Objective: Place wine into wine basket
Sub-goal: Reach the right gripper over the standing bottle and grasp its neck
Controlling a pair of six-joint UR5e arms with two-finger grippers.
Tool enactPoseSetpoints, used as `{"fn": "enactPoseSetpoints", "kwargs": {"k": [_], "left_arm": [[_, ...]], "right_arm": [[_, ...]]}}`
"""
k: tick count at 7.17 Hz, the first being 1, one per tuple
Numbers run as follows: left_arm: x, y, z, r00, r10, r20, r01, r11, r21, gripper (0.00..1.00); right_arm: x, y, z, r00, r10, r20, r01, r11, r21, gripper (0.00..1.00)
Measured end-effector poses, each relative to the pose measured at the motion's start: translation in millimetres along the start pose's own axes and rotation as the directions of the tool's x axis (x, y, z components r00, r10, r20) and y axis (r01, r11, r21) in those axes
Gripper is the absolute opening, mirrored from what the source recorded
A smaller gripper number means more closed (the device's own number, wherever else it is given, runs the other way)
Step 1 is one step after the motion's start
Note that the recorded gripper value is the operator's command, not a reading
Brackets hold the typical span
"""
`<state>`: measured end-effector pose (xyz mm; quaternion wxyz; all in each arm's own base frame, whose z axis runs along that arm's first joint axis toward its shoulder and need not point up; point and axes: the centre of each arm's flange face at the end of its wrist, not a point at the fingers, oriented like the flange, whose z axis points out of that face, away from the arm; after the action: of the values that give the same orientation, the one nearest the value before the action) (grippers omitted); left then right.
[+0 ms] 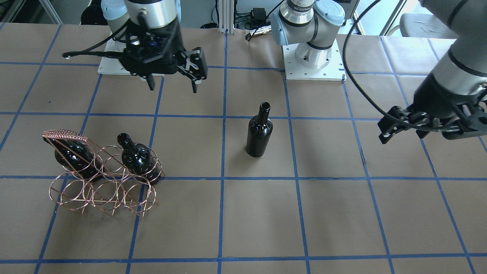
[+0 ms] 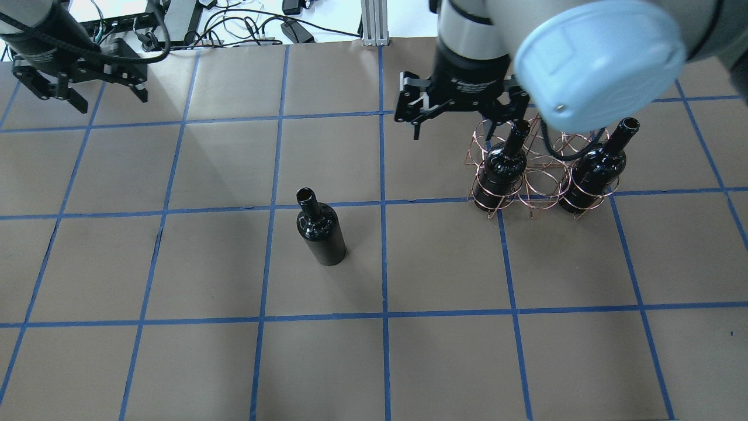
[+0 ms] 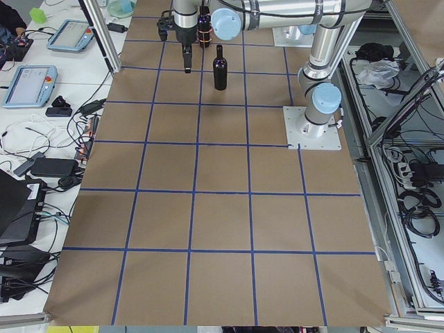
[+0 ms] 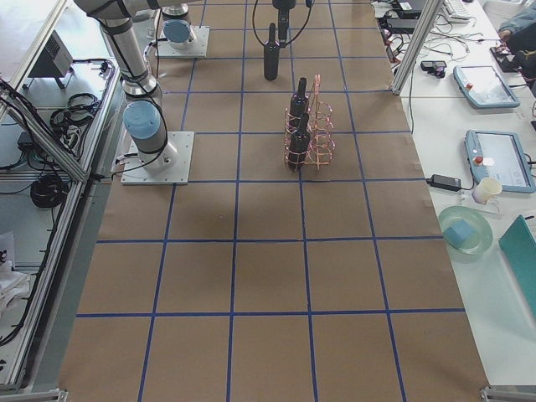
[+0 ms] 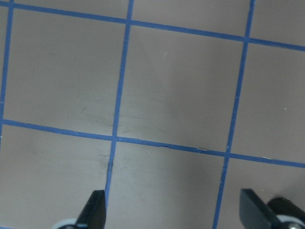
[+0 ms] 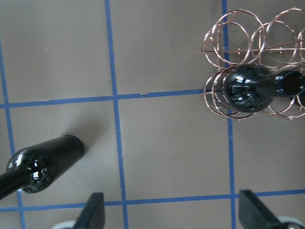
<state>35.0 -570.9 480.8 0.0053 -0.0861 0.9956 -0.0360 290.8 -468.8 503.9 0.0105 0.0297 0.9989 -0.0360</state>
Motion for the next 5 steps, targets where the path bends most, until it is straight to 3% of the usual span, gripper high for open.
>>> {"fn": "enactPoseSetpoints", "kwargs": {"k": [2, 5], "left_arm": [[-34, -4, 10, 1.000, -0.006, 0.004, 0.006, 1.000, -0.016, 1.00], [-39, -5, 23, 1.000, -0.006, 0.000, 0.006, 0.999, -0.036, 1.00]], "right_arm": [[-73, 24, 21, 1.000, 0.010, 0.022, -0.011, 1.000, 0.026, 1.00], [-143, 35, 69, 1.000, 0.016, 0.001, -0.016, 1.000, 0.020, 1.00]]}}
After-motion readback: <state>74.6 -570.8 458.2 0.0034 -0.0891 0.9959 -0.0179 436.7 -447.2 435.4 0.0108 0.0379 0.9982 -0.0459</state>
